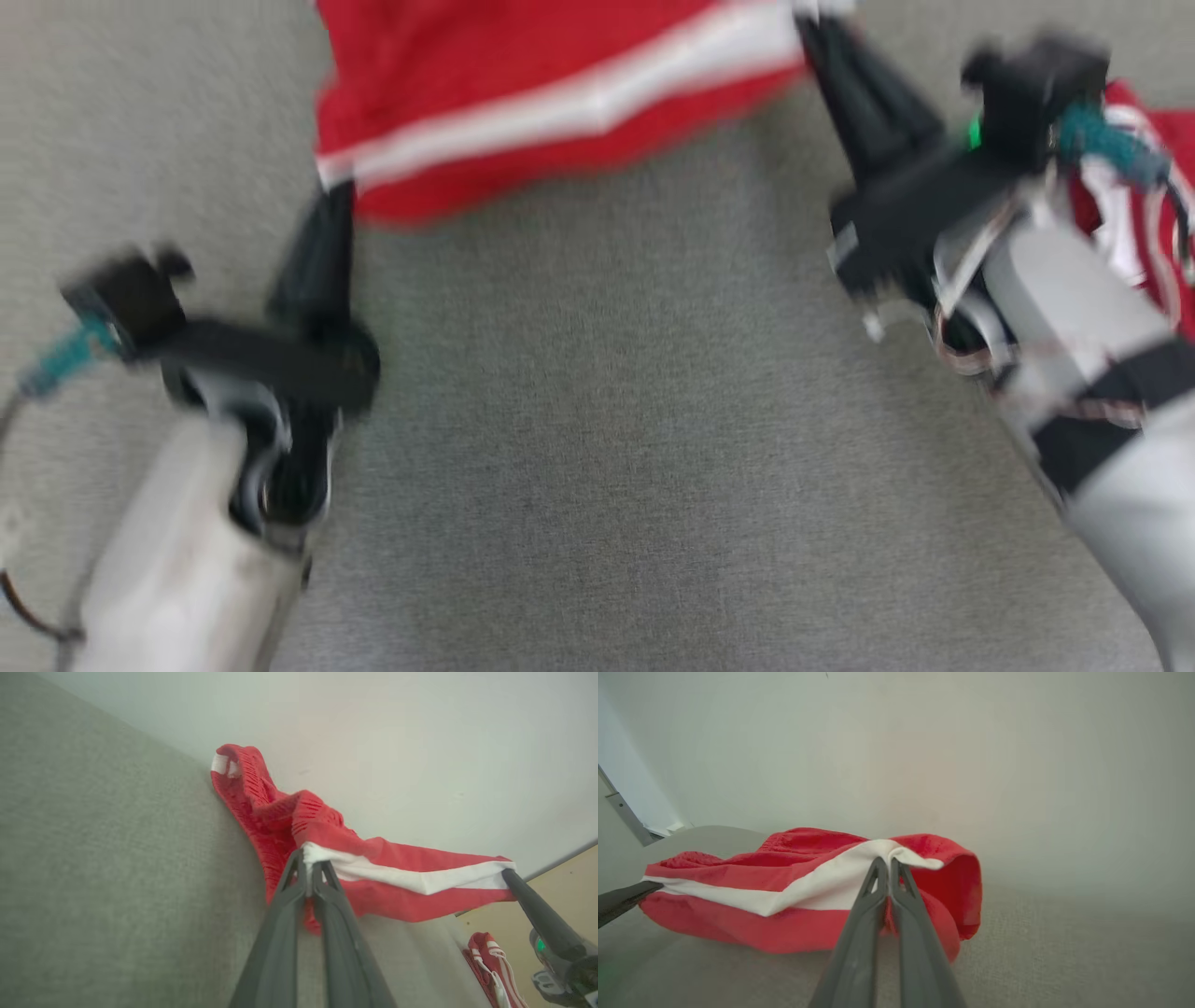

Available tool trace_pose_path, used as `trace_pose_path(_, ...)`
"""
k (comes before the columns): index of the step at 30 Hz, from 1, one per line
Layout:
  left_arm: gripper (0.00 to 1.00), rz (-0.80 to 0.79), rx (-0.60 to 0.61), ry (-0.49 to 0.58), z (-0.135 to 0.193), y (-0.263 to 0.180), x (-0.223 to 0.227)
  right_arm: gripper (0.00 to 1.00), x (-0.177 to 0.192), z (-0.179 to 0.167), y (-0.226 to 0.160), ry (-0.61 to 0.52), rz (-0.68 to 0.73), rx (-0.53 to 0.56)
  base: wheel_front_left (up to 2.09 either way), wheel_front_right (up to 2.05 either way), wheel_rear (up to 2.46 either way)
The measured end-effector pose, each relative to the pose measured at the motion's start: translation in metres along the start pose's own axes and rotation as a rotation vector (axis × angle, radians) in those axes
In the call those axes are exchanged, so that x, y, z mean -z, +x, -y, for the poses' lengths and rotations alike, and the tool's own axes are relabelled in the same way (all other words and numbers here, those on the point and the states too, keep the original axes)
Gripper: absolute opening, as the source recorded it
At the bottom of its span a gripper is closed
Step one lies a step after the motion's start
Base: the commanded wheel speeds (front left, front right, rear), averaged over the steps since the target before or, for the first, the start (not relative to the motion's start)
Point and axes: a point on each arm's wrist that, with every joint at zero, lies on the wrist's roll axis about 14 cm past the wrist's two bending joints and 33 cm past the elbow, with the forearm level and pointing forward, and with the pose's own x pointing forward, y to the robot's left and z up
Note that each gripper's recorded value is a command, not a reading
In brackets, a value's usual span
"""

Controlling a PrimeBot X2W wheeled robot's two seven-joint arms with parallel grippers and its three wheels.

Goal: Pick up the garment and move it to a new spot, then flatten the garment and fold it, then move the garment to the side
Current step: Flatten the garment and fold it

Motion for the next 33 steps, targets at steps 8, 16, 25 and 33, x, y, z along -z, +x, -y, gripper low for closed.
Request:
trace_pose_path(8,0.00,-0.185,-0.032,0.048,0.006,-0.094,0.031,0.00,0.035,-0.028,-0.108,0.114,-0.320,-0.002,0.00,0.00,0.00)
trace_pose_path(16,0.00,-0.288,-0.059,0.089,0.017,-0.169,0.050,0.00,0.059,-0.067,-0.211,0.162,-0.591,-0.018,0.00,0.00,0.00)
trace_pose_path(25,0.00,-0.420,-0.083,0.138,0.023,-0.237,0.068,0.00,0.080,-0.101,-0.299,0.207,-0.789,0.010,0.00,0.00,0.00)
trace_pose_path(33,0.00,-0.388,-0.054,0.125,0.045,-0.245,0.061,0.00,0.060,-0.102,-0.301,0.159,-0.739,0.044,0.00,0.00,0.00)
